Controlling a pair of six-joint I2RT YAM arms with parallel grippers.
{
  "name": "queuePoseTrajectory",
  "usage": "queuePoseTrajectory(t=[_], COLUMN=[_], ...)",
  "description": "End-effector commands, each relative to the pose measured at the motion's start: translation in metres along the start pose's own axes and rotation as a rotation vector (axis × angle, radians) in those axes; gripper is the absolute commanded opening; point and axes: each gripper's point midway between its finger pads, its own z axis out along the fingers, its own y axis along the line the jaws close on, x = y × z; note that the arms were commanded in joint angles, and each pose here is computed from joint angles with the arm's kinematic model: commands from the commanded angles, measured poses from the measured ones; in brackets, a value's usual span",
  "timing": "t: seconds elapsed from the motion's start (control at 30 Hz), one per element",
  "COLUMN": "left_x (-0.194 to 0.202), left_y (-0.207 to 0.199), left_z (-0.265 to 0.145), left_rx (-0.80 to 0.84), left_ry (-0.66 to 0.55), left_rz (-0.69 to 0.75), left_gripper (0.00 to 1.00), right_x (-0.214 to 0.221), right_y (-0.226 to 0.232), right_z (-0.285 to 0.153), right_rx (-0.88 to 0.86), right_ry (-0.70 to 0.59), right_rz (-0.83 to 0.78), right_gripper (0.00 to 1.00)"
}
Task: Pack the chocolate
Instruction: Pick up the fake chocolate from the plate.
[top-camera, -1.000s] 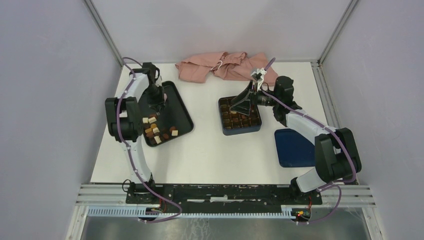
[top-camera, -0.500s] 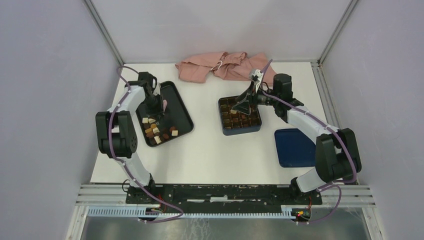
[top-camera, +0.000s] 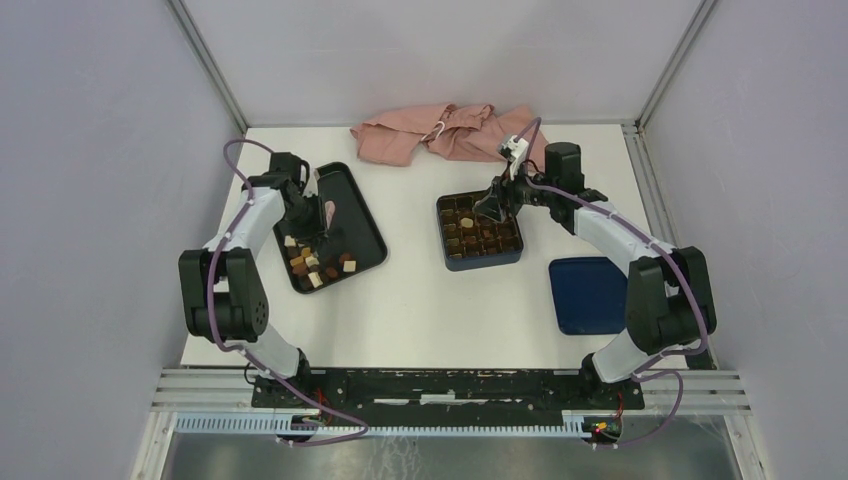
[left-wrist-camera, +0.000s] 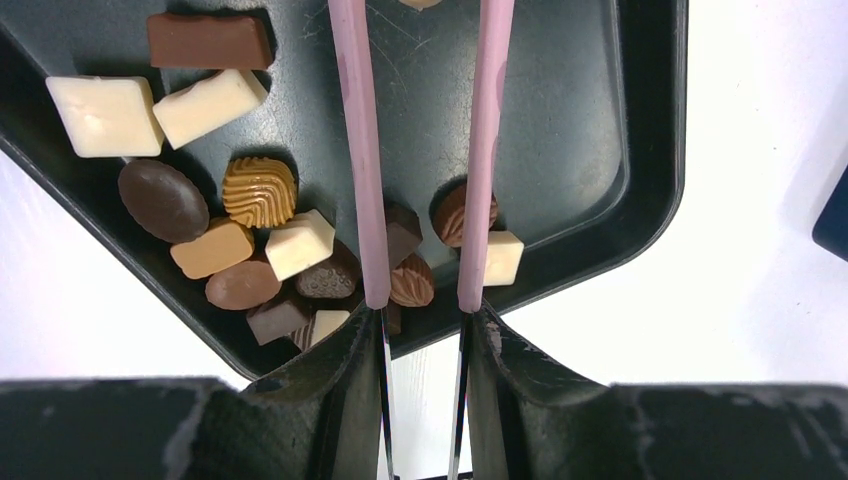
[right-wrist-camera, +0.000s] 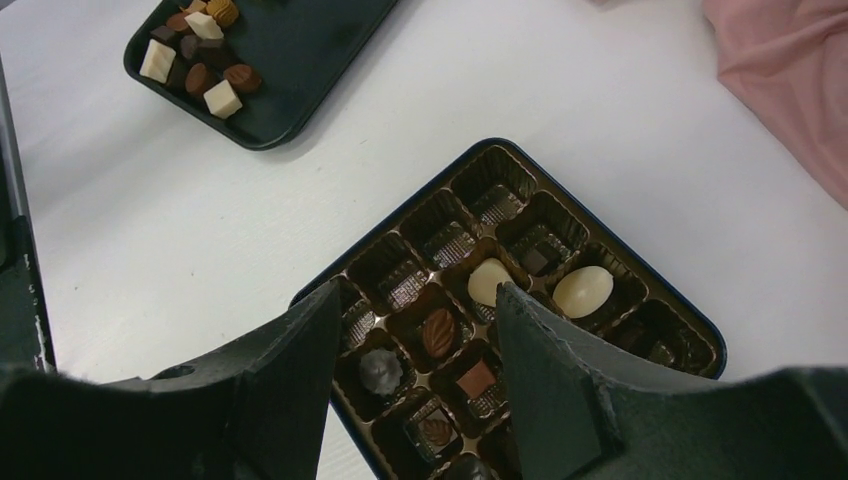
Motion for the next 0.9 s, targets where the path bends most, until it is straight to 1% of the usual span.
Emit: queuePoseTrajectory(t=[0.0, 0.07, 0.2, 0.3, 0.4, 0.63, 0.87], left_x=[-0.003, -0.001, 0.006, 0.011, 0.016, 0.022, 0.034], left_y=[-0.022, -0.028, -0.038, -0.033, -0.031, -0.035, -0.040], left_z=[-0.014, -0.019, -0.025, -0.025, -0.023, -0.024, -0.019], left_rx=[0.061, 0.081, 0.094, 0.060, 0.054, 0.072, 0.079], left_ry=[-0.063, -0.071, -0.084, -0.086, -0.080, -0.086, -0.081], left_rz=[0.036, 0.044, 0.061, 0.058, 0.059, 0.061, 0.066], left_gripper=[0.15, 0.15, 0.15, 0.15, 0.15, 0.14, 0.14], right_x=[-0.017, -0.009, 0.005, 0.015, 0.022, 0.026, 0.024], right_y=[-0.014, -0.022, -0.052, -0.072, -0.082, -0.079, -0.079], right_z=[-0.002, -0.004, -0.007, -0.011, -0.013, -0.009, -0.010], right_rx=[0.061, 0.104, 0.233, 0.309, 0.347, 0.309, 0.306], right_ry=[-0.014, 0.026, 0.127, 0.192, 0.234, 0.242, 0.238], right_rz=[-0.061, -0.054, -0.080, -0.112, -0.135, -0.123, -0.127], right_gripper=[0.64, 0.64, 0.64, 0.65, 0.66, 0.66, 0.66])
